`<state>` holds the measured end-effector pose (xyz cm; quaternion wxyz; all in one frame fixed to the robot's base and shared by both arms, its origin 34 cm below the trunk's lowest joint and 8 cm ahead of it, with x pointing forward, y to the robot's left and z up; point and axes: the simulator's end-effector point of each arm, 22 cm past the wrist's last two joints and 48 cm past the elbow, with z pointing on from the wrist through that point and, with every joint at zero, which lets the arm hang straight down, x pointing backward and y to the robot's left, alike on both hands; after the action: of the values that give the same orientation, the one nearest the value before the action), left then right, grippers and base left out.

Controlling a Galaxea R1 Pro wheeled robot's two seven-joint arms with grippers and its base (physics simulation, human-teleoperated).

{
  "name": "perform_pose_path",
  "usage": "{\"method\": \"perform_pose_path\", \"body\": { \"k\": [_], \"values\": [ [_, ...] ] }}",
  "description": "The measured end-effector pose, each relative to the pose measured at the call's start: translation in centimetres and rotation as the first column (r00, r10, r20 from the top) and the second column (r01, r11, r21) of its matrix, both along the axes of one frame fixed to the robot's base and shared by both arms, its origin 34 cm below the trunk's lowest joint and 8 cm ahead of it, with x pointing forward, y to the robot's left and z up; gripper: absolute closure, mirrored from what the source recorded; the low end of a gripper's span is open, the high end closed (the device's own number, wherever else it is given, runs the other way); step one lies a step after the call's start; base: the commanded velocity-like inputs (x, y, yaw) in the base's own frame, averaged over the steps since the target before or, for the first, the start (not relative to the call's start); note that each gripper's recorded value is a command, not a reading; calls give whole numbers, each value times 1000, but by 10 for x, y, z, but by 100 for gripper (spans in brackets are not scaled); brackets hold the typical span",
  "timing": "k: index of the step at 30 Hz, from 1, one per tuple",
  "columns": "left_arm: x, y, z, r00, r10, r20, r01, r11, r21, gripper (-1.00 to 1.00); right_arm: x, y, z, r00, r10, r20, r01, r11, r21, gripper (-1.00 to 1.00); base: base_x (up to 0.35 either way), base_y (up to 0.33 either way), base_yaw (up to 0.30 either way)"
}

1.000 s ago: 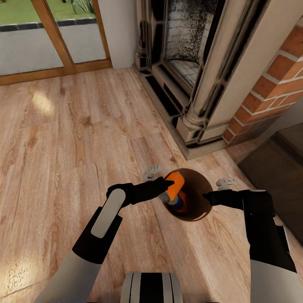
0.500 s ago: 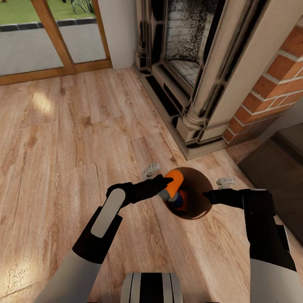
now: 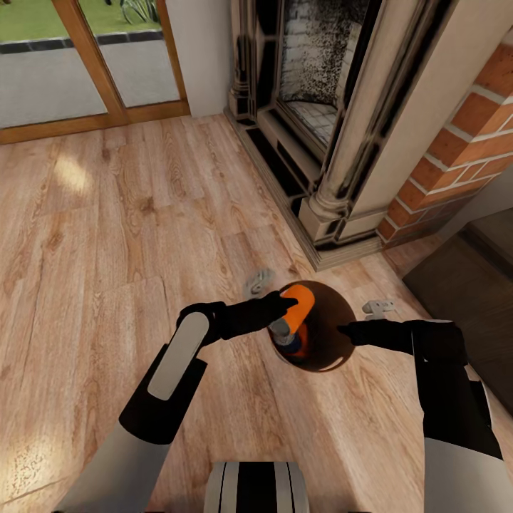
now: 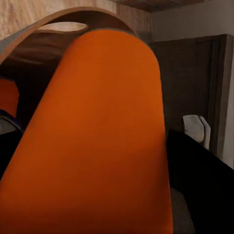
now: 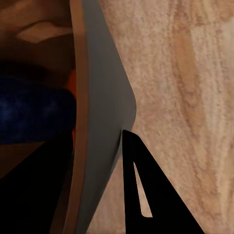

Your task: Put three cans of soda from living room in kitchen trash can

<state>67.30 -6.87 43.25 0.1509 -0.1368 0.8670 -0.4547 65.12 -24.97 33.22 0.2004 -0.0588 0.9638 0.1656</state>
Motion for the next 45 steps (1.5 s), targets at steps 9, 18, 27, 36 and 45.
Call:
{"method": "perform_pose_path", "body": {
  "k": [9, 18, 27, 36, 45],
  "values": [
    [-16, -32, 6, 997, -81, 14, 81, 997, 10, 100, 0, 0, 0, 1000, 0, 0, 0, 1000, 1, 100, 0, 0, 0],
    [-23, -41, 6, 996, -89, -1, 89, 996, -5, 100, 0, 1, 0, 1000, 0, 0, 0, 1000, 2, 100, 0, 0, 0],
    [-27, -34, -11, 997, -76, -30, 78, 993, 93, 100, 0, 0, 0, 1000, 0, 0, 0, 1000, 1, 100, 0, 0, 0],
    [-26, -30, -15, 997, -69, -33, 73, 991, 113, 100, 0, 0, 0, 1000, 0, 0, 0, 1000, 1, 100, 0, 0, 0],
    [-31, -43, -13, 993, -114, -15, 115, 985, 132, 100, 0, -1, 0, 1000, 0, 0, 0, 1000, 0, 100, 0, 0, 0]
  ]
}}
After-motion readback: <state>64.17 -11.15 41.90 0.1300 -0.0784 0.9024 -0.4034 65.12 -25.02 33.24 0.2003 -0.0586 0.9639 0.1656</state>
